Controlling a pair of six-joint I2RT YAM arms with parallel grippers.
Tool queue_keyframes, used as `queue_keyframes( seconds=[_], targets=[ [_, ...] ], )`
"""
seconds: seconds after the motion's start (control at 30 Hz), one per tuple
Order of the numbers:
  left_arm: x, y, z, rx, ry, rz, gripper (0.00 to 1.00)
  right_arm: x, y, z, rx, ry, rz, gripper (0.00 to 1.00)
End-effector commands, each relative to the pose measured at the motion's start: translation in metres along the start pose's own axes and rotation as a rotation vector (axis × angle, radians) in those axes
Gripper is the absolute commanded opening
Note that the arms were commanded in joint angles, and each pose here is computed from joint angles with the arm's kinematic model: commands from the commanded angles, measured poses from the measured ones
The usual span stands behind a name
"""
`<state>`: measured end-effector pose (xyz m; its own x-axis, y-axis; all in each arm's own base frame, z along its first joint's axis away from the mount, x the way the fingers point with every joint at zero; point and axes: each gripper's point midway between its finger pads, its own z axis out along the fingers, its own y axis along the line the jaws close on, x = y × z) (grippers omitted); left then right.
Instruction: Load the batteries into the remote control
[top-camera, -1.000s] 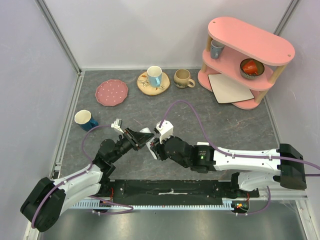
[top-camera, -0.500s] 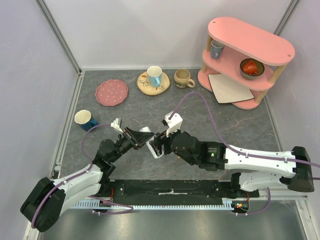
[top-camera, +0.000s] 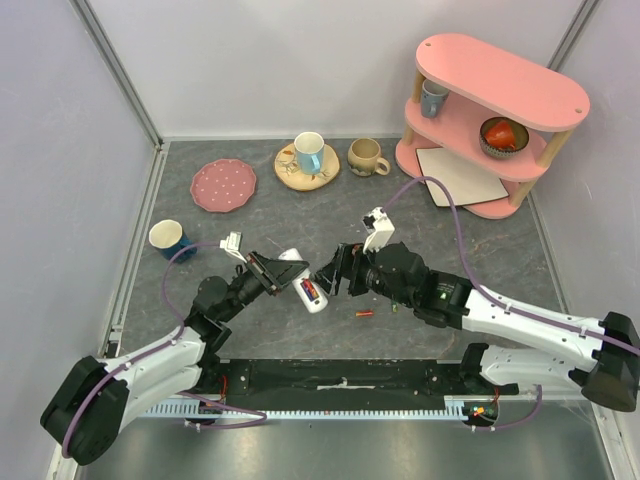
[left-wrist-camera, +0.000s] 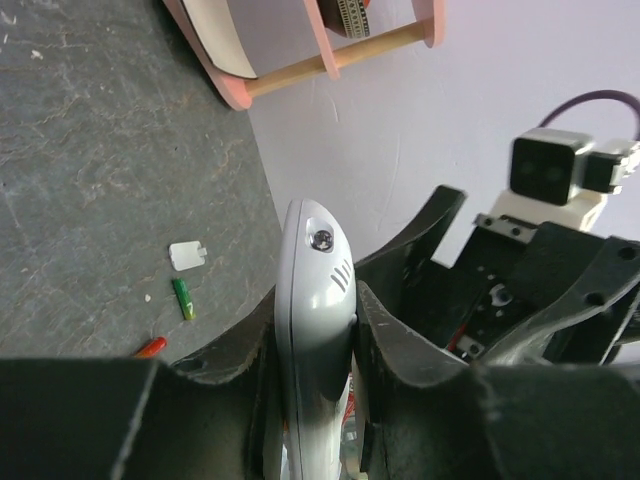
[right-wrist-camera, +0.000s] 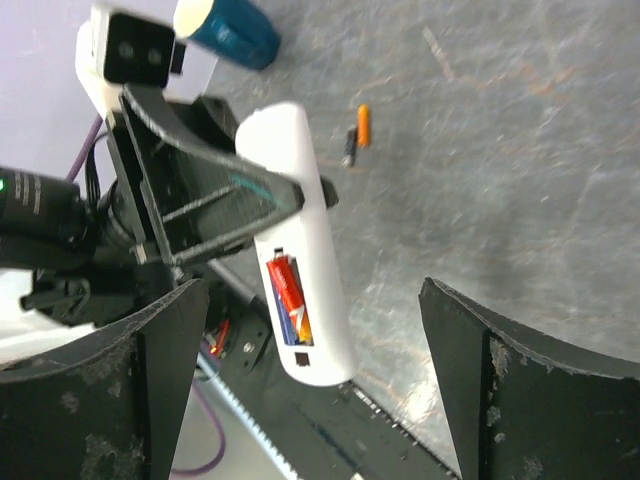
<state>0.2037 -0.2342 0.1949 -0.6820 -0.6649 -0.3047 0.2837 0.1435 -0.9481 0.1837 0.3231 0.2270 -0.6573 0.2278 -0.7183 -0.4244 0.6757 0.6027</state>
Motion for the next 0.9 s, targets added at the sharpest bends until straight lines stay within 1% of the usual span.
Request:
queue_keyframes(
  seconds=[0.0,0.03,0.1,0.13,0.27,0.47,0.87],
  targets=[
    [-0.014,-0.032,0.007,0.099,-0.044,0.088,0.02,0.006,0.028,-0.003,-0.184,0.04,0.17,0.95],
    [-0.014,-0.033,0.008,0.103,-0.04,0.089,0.02,0.002,0.032,-0.003,-0.214,0.034,0.214,0.96],
    [-0.015,-0.035,0.008,0.109,-0.041,0.093,0.02,0.006,0.028,0.0,-0.218,0.038,0.25,0.97],
    [-0.014,-0.035,0.008,0.107,-0.039,0.094,0.02,0.007,0.033,-0.001,-0.249,0.052,0.274,0.98],
    [-0.014,-0.035,0.008,0.11,-0.04,0.095,0.02,0.018,0.028,0.005,-0.243,0.079,0.314,0.97],
    [-0.015,-0.036,0.007,0.112,-0.043,0.095,0.02,0.019,0.02,0.012,-0.234,0.073,0.393,0.98],
    [-0.02,-0.043,0.005,0.141,-0.074,0.113,0.02,0.028,0.012,0.025,-0.193,0.107,0.424,0.97]
  ],
)
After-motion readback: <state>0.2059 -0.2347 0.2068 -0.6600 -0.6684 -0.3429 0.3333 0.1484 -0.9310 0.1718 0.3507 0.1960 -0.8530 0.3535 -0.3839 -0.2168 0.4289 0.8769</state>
